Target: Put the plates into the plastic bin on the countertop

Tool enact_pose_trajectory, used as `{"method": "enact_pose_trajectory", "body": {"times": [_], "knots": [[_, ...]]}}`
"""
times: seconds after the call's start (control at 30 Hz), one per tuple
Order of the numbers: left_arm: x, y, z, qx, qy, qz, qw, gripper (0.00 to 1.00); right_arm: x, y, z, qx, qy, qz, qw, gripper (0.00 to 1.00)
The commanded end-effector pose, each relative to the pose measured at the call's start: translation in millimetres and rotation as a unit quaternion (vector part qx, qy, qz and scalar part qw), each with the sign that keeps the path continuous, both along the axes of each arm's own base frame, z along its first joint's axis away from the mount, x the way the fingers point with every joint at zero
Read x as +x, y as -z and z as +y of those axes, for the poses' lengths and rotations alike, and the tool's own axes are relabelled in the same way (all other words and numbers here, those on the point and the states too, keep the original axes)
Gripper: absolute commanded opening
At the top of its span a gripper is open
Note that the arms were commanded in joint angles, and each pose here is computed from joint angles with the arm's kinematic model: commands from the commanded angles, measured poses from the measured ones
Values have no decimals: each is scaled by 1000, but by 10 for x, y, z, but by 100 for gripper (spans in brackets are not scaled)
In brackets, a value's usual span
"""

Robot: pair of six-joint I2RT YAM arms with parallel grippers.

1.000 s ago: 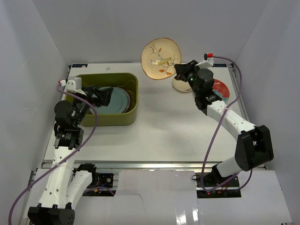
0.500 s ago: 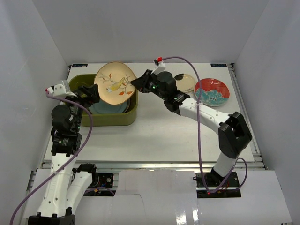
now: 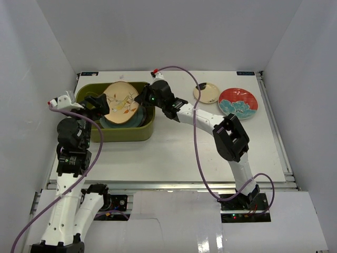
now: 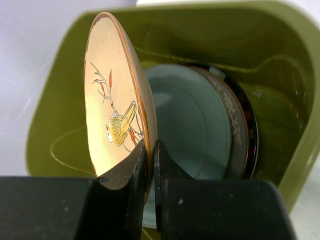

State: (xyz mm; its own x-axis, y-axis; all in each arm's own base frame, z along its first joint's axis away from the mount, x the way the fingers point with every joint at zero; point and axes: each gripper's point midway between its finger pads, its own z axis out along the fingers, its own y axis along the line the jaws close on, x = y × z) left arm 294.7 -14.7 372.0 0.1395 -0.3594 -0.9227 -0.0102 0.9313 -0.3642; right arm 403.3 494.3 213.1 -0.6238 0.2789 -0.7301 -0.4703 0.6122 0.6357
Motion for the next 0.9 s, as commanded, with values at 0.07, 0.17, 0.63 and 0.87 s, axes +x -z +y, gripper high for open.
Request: {"method": "enact_pose_trajectory", "body": {"times": [0.07,0.17,0.63,0.87], "knots": [[-21,-140,-49,5,13,-14,1000,98,-117,-706,243,85,-23,-53,995,8],[-12,-132,-64,5,17,-14,1000,98,-145,-588,257,78,-23,-40,996,9],[32,-74,-129,5,33,-8,999,98,-200,-41,190,6,-3,4,1000,53],[21,-91,-134,4,35,-12,999,98,-218,246,105,-78,1,24,997,82]]}}
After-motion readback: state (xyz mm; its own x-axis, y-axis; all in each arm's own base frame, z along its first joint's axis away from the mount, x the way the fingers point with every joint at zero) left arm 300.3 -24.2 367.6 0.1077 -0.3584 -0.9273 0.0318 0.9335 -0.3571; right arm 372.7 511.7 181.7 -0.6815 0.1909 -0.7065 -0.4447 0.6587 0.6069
